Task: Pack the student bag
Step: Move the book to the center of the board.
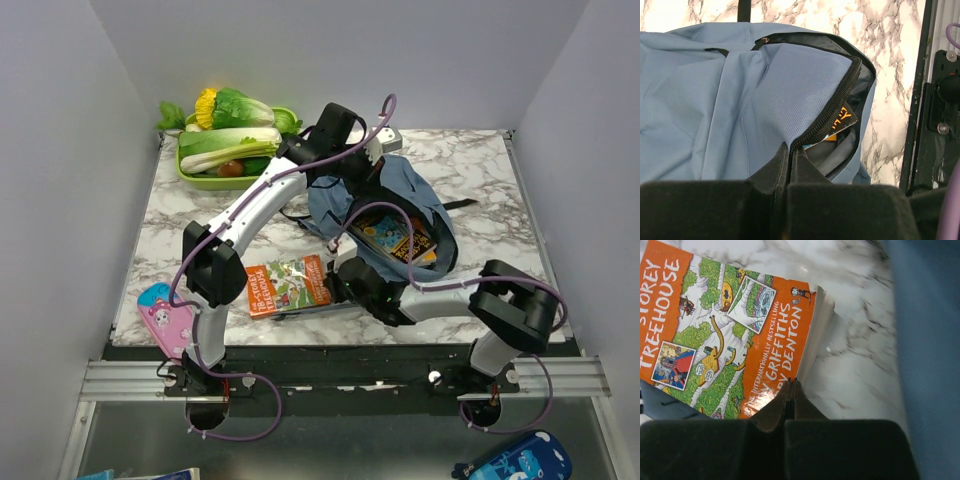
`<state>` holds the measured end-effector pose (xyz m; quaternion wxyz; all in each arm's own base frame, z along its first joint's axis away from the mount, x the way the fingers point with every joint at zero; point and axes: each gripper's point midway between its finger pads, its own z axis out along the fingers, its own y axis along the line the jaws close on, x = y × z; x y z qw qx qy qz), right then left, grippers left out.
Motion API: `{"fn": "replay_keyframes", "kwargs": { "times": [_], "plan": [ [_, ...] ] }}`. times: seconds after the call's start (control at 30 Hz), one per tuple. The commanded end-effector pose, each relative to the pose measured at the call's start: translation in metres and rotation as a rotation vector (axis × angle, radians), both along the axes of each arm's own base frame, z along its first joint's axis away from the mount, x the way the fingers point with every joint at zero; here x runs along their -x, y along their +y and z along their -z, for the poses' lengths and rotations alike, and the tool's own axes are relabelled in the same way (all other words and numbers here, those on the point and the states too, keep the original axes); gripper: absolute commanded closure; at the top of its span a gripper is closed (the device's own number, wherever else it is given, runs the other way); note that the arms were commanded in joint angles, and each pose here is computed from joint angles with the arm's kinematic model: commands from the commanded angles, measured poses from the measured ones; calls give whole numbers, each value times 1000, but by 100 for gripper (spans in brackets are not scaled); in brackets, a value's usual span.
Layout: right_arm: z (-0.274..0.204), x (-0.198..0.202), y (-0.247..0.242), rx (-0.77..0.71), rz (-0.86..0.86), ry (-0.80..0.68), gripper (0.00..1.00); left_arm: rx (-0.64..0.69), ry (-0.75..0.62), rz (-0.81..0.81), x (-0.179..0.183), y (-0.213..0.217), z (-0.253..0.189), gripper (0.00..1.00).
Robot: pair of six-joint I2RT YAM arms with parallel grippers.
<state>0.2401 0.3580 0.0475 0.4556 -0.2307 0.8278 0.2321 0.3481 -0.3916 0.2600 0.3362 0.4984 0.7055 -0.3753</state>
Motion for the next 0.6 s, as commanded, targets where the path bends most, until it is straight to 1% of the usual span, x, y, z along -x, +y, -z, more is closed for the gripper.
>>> {"fn": "replay_keyframes", "kwargs": {
  "times": [0.0,0.03,0.07,0.1,0.13,0.17,0.2,0.23,0.27,0.3,0.37,0.4,0.43,0.47,0.57],
  "plan": [
    [24,16,-52,127,113,65,99,44,-75,-9,0,4,-28,100],
    [30,23,-58,161,102,86,98,47,-77,-9,0,4,-29,100],
    [27,29,-57,161,75,87,88,49,-81,-9,0,4,-31,100],
    [24,34,-56,167,47,79,57,50,-86,-9,0,5,-32,100],
    [20,36,-55,171,25,61,47,50,-89,-9,-1,4,-32,100],
    [7,34,-51,184,-30,7,40,48,-87,-9,-1,4,-32,100],
    [-3,30,-47,184,-49,-28,30,48,-90,-10,-1,5,-32,100],
    [-11,26,-45,197,-64,-66,27,47,-89,-10,-1,5,-32,100],
    [-20,20,-42,239,-115,-133,25,47,-89,-10,-1,4,-32,100],
    [-36,12,-30,233,-134,-178,21,44,-88,-8,0,5,-30,100],
    [-48,3,-16,278,-209,-279,17,43,-85,-9,-1,5,-29,100],
    [-51,-7,-4,288,-222,-309,13,44,-88,-10,-1,5,-31,100],
    [-54,-13,5,293,-237,-331,11,46,-88,-10,0,5,-31,100],
    [-52,-19,11,313,-258,-348,10,47,-86,-9,0,5,-31,100],
    [-37,-27,37,287,-385,-361,8,55,-87,-8,1,4,-35,100]
  ]
}}
